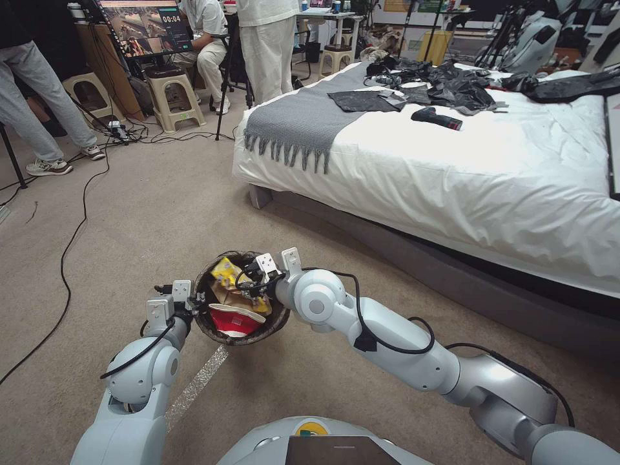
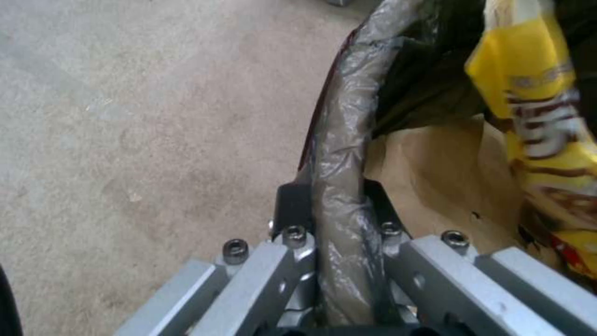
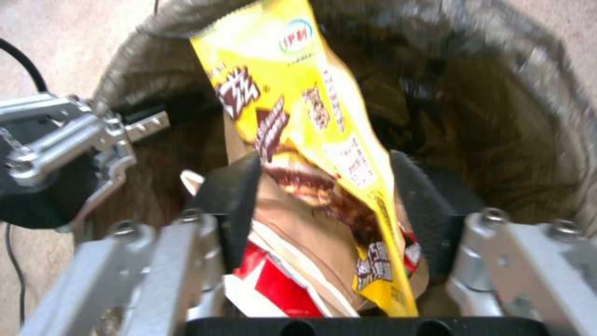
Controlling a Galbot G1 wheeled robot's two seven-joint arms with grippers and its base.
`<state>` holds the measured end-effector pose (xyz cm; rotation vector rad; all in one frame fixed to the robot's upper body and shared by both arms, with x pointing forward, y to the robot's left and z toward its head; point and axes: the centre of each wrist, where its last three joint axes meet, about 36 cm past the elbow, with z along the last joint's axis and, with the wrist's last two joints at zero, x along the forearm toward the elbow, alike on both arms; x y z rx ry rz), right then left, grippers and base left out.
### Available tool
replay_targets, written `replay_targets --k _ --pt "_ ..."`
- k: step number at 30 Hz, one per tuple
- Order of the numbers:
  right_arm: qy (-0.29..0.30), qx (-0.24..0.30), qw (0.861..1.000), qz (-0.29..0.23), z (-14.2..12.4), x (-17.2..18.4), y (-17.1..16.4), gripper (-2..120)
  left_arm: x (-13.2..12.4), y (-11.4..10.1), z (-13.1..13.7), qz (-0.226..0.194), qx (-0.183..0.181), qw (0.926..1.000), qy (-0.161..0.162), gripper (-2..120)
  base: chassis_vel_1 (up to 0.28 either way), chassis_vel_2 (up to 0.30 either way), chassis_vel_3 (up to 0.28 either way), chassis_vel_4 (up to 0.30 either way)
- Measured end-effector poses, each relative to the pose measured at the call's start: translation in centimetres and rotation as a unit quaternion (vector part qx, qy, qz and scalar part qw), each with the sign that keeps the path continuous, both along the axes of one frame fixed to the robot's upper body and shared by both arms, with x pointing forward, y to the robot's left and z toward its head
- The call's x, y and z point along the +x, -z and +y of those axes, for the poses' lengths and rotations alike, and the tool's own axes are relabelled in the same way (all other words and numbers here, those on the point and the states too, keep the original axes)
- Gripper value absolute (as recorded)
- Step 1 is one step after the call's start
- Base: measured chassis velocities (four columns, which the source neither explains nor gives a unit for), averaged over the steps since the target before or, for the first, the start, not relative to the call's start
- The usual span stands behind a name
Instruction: Pick up the trash bin, then pick up the garbage from the floor and place it into the trash bin.
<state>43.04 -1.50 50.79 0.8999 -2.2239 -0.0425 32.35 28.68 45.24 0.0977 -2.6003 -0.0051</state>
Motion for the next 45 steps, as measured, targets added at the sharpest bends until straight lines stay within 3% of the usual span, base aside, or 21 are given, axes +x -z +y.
replay_targets --k 11,20,22,30,35,39,41,42,45 --pt "-0.004 0.007 1.0 -0.007 -0.1 -0.2 -1.4 97 0.1 0.1 0.0 0.0 0.0 1.0 -0.001 3 0.0 0.0 0.0 0.0" --pt "0.017 0.031 0.998 -0.051 -3.0 0.4 -5.3 100 0.0 -0.1 0.0 -0.002 0.0 1.0 0.0 3 0.0 0.0 0.0 0.0" --pt "0.034 0.042 0.996 -0.077 -5.2 0.5 -7.2 100 -0.1 -0.3 0.0 -0.004 0.0 1.0 0.001 3 0.0 0.0 0.0 0.0" --pt "0.082 0.045 0.985 -0.144 -10.4 -0.2 -9.4 100 -0.2 -0.7 0.0 -0.009 0.0 1.0 0.003 3 0.0 0.0 0.0 0.0" --pt "0.153 0.06 0.96 -0.225 -15.1 -1.6 -9.9 100 -0.4 -1.2 -0.1 -0.014 0.001 0.9999 0.002 3 0.0 0.0 0.0 0.0" --pt "0.19 0.065 0.952 -0.233 -16.9 -2.6 -8.9 100 -0.5 -1.2 -0.2 -0.015 0.001 0.9999 0.002 3 0.0 0.0 0.0 0.0" --pt "0.24 0.05 0.936 -0.252 -19.0 -3.5 -6.6 100 -0.6 -1.4 -0.2 -0.016 0.001 0.9999 0.002 3 0.0 0.0 0.0 0.0" --pt "0.24 0.05 0.936 -0.252 -19.0 -3.5 -6.6 100 -0.6 -1.4 -0.2 -0.016 0.001 0.9999 0.002 3 0.0 0.0 0.0 0.0" --pt "0.312 0.029 0.906 -0.283 -21.6 -4.7 -4.1 100 -0.7 -1.6 -0.2 -0.019 0.001 0.9998 0.002 3 0.0 0.0 0.0 0.0"
